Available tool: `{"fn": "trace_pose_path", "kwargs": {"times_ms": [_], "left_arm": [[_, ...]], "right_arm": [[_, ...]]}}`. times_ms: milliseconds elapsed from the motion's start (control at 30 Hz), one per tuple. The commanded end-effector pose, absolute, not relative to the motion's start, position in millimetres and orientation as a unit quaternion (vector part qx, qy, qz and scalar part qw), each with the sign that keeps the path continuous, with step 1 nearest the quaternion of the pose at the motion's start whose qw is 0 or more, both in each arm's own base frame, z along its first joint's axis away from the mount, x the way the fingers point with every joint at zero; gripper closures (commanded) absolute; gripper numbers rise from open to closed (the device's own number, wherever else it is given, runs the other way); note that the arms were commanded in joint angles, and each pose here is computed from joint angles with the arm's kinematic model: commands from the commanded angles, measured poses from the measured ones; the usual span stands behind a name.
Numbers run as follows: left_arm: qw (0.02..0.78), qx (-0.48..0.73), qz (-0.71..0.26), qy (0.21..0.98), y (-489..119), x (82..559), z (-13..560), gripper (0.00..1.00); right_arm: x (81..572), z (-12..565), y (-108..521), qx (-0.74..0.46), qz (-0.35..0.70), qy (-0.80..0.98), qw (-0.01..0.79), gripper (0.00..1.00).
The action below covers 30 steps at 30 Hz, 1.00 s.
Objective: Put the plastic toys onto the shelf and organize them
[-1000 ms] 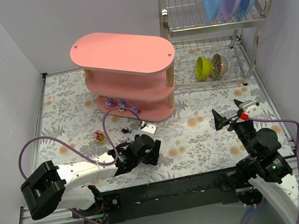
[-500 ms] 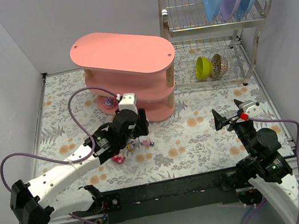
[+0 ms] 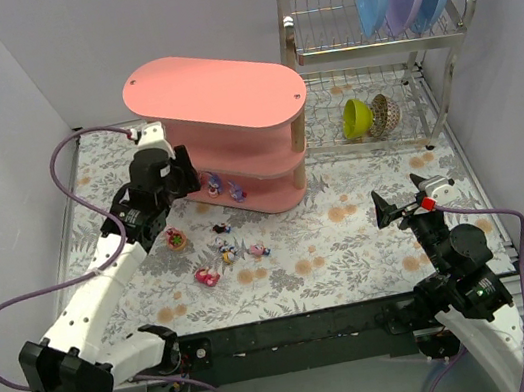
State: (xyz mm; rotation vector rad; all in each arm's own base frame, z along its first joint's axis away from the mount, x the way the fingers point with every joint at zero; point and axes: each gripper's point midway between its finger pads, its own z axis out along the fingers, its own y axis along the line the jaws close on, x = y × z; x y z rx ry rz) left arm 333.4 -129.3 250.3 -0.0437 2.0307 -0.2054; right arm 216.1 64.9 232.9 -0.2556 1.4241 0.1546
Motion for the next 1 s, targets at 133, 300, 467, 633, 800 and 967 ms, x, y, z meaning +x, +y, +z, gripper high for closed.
{"fn": "trace_pose_path", "kwargs": {"times_ms": [133, 300, 467, 633, 800, 967], "left_arm": [[0.575, -0.009, -0.099, 0.812, -101.9, 375.7, 284.4, 0.93], [0.583, 0.000, -0.109, 0.805, -96.9, 391.5, 279.6, 0.92], [0.597, 0.012, -0.118, 0.793, -101.5, 398.9, 284.9, 0.90], [0.588, 0.021, -0.112, 0.800, -103.6, 407.0, 275.0, 0.85], [0.582, 0.029, -0.112, 0.805, -106.4, 412.3, 264.3, 0.78], [0.579, 0.033, -0.118, 0.806, -109.6, 413.9, 257.1, 0.66]], "right_arm": [[187.9, 283.7, 52.3, -0.082, 0.095, 0.557, 0.821, 0.02], [188.3, 283.0, 51.9, -0.081, 0.094, 0.558, 0.820, 0.02], [188.5, 283.0, 51.9, -0.081, 0.094, 0.557, 0.821, 0.02], [188.5, 283.0, 52.0, -0.081, 0.094, 0.557, 0.821, 0.02], [188.4, 283.4, 51.9, -0.081, 0.095, 0.557, 0.821, 0.02], [188.8, 282.7, 51.8, -0.080, 0.094, 0.558, 0.821, 0.02]]}}
